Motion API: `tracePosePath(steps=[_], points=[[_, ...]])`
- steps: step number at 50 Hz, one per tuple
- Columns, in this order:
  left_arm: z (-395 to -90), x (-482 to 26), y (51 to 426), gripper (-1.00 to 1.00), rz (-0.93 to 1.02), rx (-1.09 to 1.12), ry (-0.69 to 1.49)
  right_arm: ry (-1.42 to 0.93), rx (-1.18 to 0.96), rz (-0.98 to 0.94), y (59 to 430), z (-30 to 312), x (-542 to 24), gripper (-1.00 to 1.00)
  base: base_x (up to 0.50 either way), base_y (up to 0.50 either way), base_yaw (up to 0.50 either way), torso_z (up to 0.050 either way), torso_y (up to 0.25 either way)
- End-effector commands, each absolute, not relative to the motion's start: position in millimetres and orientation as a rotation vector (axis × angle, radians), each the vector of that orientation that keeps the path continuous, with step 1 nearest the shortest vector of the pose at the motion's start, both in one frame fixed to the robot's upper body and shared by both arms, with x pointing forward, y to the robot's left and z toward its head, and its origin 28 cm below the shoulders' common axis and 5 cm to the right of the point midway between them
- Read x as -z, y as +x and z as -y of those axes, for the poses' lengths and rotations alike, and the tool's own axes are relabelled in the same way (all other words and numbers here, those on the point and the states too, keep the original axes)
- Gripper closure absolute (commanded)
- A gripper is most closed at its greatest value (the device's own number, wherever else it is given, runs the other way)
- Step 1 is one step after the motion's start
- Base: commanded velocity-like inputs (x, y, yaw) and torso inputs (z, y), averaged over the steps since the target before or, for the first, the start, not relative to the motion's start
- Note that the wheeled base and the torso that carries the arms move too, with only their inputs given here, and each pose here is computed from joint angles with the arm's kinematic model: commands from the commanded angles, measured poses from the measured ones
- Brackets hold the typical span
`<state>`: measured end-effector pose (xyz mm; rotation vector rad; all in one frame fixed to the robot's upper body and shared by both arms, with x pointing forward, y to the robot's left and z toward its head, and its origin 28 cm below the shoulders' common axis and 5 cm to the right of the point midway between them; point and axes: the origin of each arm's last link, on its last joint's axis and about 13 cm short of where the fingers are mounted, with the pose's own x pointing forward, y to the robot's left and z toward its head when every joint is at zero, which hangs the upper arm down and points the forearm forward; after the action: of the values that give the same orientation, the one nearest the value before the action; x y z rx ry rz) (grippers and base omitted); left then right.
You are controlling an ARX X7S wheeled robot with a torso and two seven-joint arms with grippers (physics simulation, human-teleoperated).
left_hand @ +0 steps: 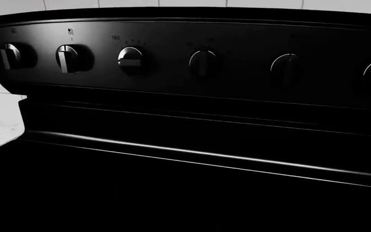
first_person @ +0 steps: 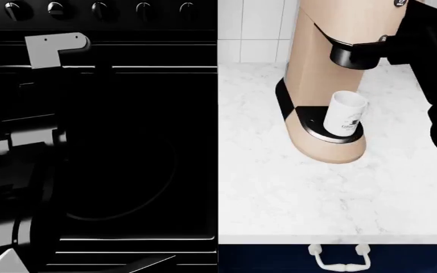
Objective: Pick the mug from the cabinet, place it under the coffee machine dispenser, and press the start button.
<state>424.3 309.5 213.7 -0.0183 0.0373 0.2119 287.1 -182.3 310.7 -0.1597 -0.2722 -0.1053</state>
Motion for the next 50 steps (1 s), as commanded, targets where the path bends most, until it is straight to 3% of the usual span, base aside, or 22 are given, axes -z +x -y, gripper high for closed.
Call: tracePosePath(steps=[1, 50], points=[[-310.0, -213.1, 424.1, -1.0, -0.038, -0.213, -0.019, -0.159, 0.112, 0.251, 296.8, 182.1, -304.8, 1.0, 0.0, 0.0, 0.0, 0.0, 0.0], [-310.8, -209.2, 423.3, -1.0, -0.045, -0.217, -0.019, -0.176, 0.128, 0.227, 317.5, 178.3, -301.2, 1.0, 0.0, 0.0, 0.0, 0.001, 0.0]])
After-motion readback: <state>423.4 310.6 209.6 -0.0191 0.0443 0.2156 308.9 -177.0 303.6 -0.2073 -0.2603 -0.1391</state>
